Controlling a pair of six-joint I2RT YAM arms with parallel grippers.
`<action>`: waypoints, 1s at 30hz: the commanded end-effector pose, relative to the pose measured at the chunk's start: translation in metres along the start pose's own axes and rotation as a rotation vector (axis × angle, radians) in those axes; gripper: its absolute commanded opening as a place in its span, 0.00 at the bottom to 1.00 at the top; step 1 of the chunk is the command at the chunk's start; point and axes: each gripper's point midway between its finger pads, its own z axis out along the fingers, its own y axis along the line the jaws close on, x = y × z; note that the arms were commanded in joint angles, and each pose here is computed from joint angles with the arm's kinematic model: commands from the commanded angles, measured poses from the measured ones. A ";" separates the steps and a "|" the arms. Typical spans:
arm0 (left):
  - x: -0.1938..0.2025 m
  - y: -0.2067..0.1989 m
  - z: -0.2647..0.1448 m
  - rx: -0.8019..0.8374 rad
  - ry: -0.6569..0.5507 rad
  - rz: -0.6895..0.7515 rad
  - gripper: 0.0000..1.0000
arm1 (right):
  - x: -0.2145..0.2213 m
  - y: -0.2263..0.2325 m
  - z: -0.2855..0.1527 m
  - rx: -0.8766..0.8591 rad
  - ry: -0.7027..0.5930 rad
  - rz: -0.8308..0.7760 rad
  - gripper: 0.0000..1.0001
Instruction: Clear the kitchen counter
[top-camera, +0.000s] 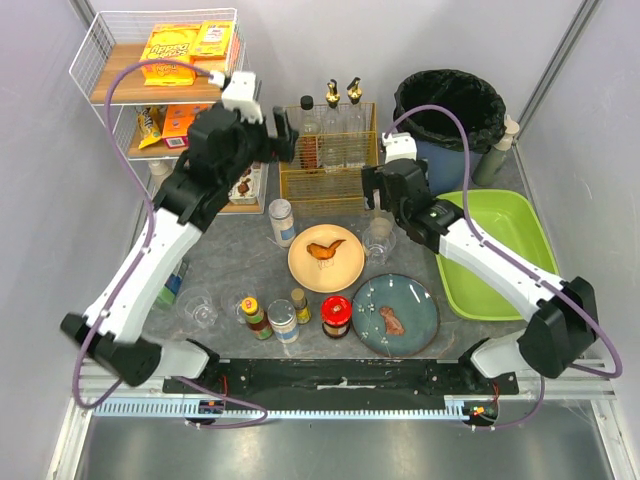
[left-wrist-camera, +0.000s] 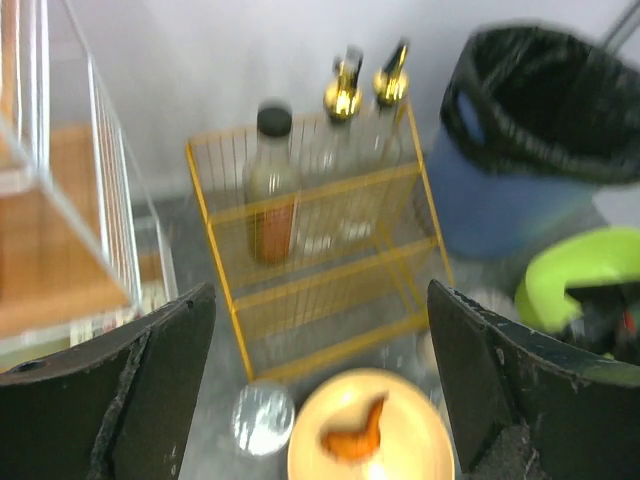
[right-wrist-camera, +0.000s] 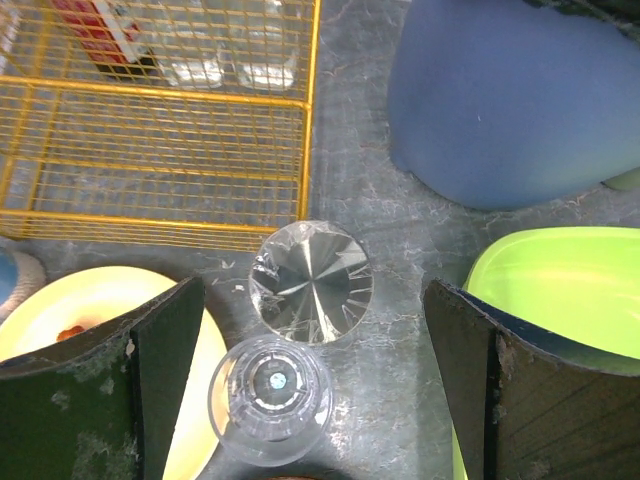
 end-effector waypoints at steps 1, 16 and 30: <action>0.041 0.011 -0.049 -0.003 0.085 -0.040 0.92 | 0.000 -0.009 0.015 0.061 0.019 -0.022 0.98; 0.059 -0.004 -0.133 0.117 0.140 -0.189 0.90 | 0.055 0.014 0.070 -0.020 0.243 -0.070 0.98; 0.094 -0.015 -0.175 0.206 0.253 -0.250 0.90 | 0.072 0.013 0.051 -0.021 0.288 0.034 0.85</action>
